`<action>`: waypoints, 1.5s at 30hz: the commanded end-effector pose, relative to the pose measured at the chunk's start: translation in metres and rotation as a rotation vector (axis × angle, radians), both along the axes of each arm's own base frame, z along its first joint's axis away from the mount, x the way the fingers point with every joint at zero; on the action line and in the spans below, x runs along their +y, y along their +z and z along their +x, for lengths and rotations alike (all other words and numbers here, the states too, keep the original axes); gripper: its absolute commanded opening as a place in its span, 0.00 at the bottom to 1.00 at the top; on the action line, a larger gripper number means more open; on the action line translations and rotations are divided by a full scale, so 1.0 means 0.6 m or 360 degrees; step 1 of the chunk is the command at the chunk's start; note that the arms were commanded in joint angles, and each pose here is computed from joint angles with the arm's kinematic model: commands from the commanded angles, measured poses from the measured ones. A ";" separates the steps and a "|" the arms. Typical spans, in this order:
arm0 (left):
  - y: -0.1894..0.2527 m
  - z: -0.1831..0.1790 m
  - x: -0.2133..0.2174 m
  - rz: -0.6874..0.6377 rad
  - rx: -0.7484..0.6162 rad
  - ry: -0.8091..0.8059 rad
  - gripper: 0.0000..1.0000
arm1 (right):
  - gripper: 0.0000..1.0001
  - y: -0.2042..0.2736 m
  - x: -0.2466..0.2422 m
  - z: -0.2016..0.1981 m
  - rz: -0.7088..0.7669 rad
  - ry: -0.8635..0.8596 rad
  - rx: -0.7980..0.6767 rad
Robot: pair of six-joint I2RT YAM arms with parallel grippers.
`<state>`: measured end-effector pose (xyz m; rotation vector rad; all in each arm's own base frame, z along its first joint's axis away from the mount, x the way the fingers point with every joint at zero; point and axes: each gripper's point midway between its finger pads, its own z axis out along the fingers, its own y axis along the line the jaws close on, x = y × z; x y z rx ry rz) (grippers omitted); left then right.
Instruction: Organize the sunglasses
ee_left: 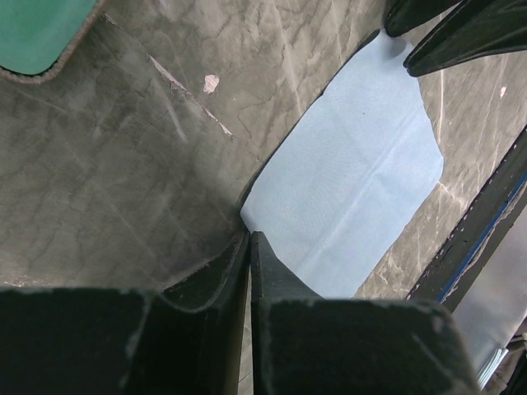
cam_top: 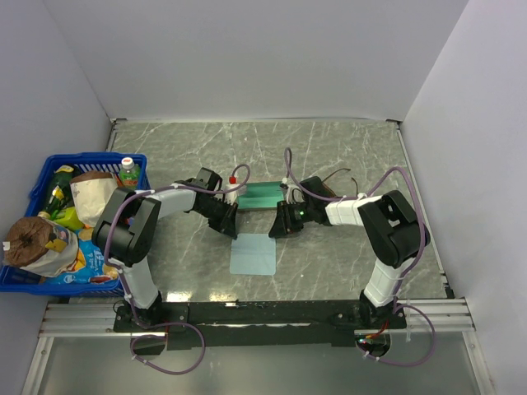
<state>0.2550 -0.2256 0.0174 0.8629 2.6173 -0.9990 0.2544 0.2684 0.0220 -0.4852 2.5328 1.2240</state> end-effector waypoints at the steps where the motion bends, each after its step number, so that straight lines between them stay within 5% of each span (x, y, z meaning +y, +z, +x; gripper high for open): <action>1: -0.027 -0.020 0.014 0.0075 0.0075 -0.0008 0.12 | 0.34 -0.046 -0.019 -0.015 -0.0172 -0.0013 0.0075; 5: -0.027 -0.019 0.014 0.0074 0.0073 -0.0008 0.12 | 0.21 -0.048 -0.020 -0.013 -0.0182 -0.0018 0.0071; 13: -0.024 -0.019 0.012 0.0062 0.0072 -0.0013 0.11 | 0.13 -0.047 -0.018 -0.009 -0.0185 -0.0011 0.0052; 16: -0.022 -0.019 0.011 0.0050 0.0069 -0.0016 0.11 | 0.00 -0.045 -0.016 -0.008 -0.0181 0.0000 0.0037; 45: 0.037 0.059 -0.030 -0.0104 -0.0147 -0.0037 0.07 | 0.00 0.030 0.004 0.053 -0.0134 0.0166 -0.0205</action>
